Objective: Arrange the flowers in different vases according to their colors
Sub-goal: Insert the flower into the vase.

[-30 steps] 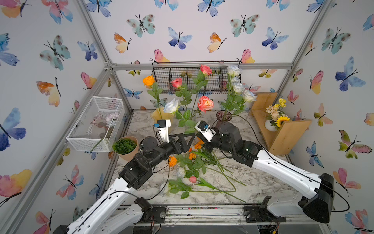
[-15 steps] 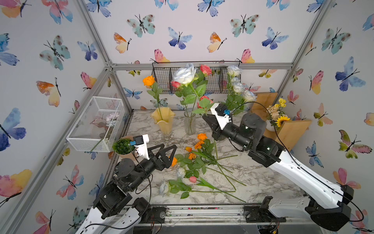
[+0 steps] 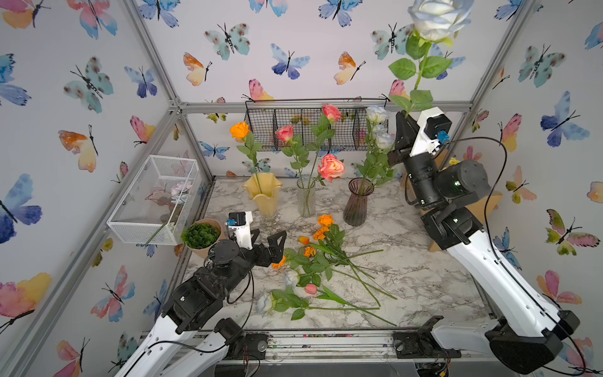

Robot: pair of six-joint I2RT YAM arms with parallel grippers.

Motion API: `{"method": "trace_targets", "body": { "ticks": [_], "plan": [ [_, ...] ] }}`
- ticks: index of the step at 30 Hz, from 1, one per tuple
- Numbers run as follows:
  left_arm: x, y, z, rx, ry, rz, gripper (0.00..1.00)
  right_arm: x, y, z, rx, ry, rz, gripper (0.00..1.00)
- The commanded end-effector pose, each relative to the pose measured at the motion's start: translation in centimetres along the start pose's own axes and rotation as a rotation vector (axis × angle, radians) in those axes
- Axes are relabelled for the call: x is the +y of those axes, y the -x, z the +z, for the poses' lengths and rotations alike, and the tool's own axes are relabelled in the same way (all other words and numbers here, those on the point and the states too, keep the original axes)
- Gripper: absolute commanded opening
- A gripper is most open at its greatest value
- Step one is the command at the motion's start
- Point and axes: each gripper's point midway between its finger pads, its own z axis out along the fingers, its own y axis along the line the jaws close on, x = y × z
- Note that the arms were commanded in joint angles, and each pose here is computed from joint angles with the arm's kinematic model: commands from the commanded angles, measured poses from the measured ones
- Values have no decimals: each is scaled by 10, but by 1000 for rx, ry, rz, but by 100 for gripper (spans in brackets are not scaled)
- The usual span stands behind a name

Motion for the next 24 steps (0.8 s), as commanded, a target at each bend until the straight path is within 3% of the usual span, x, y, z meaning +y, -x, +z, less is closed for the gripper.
{"method": "trace_targets", "body": {
  "ticks": [1, 11, 18, 24],
  "plan": [
    [14, 2, -3, -49, 65, 81, 99, -20, 14, 15, -99, -44, 81, 2],
    [36, -23, 5, -30, 138, 132, 99, -26, -83, 46, -10, -84, 108, 2],
    [34, -27, 10, 7, 138, 139, 99, -13, -154, 39, 94, -70, 118, 2],
    [30, -30, 4, 45, 119, 71, 99, -6, -206, 23, 170, -75, 149, 2]
  ]
}}
